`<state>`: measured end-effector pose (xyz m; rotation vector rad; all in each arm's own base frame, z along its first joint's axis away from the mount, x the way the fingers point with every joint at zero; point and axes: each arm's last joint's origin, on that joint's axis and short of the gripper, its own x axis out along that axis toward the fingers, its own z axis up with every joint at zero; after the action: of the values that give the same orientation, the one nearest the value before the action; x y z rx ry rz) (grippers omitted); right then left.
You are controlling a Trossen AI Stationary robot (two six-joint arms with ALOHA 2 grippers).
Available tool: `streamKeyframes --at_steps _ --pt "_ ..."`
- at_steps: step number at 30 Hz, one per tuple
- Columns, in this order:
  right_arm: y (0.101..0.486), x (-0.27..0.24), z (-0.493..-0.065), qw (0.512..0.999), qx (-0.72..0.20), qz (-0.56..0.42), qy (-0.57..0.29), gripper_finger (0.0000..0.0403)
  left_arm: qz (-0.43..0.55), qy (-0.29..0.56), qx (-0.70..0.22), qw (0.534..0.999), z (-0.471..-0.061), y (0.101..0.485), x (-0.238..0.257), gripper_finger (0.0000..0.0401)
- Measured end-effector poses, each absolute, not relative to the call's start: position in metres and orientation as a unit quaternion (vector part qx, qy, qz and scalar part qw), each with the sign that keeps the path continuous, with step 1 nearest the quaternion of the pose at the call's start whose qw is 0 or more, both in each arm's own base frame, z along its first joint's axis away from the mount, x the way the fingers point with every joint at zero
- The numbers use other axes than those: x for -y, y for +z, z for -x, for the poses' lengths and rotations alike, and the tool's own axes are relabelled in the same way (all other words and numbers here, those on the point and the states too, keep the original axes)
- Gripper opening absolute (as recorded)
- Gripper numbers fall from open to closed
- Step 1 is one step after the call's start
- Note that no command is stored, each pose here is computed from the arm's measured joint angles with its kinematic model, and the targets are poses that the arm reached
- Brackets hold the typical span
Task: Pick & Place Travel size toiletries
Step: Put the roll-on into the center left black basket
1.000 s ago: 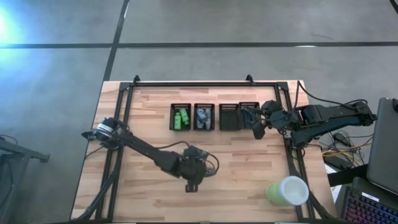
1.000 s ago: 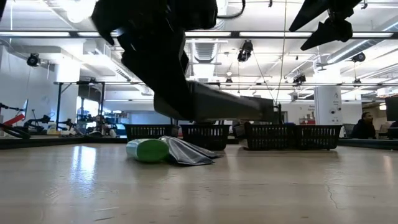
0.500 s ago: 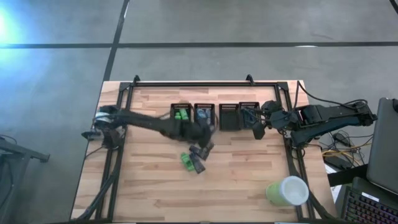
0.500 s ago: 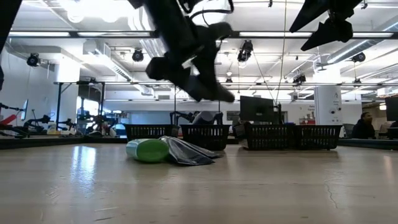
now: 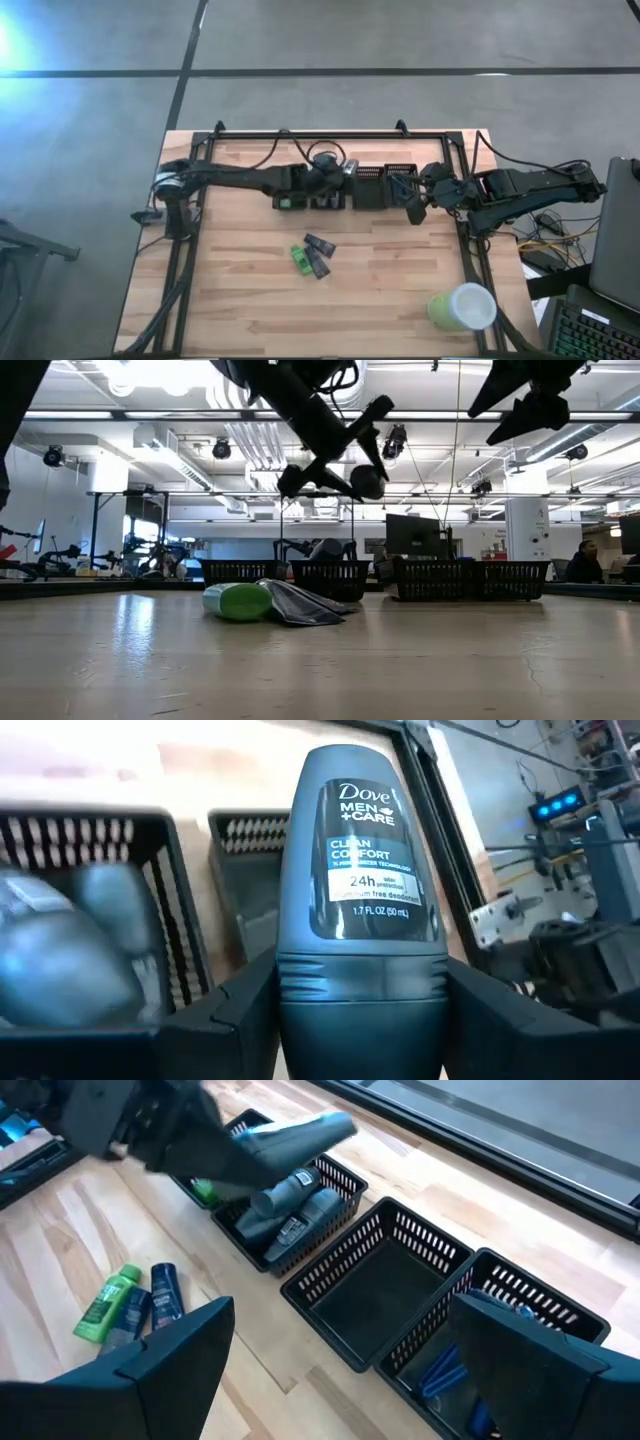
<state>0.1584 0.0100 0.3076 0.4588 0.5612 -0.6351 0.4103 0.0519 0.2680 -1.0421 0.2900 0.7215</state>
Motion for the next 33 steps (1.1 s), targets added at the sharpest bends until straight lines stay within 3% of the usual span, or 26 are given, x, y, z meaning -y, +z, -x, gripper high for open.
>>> streamKeyframes --at_steps 11,23,33 --pt "0.294 -0.01 -0.158 0.875 -0.279 -0.234 -0.318 0.0364 0.487 0.393 -0.213 0.75 -0.412 0.226 -0.038 0.0207" --pt "0.291 -0.01 -0.158 0.874 -0.283 -0.232 -0.321 0.0364 0.51 0.448 -0.189 0.709 -0.405 0.206 -0.043 0.0218" --pt "0.291 -0.01 -0.158 0.875 -0.285 -0.226 -0.32 0.0363 0.509 0.462 -0.178 0.704 -0.403 0.203 -0.045 0.0221"
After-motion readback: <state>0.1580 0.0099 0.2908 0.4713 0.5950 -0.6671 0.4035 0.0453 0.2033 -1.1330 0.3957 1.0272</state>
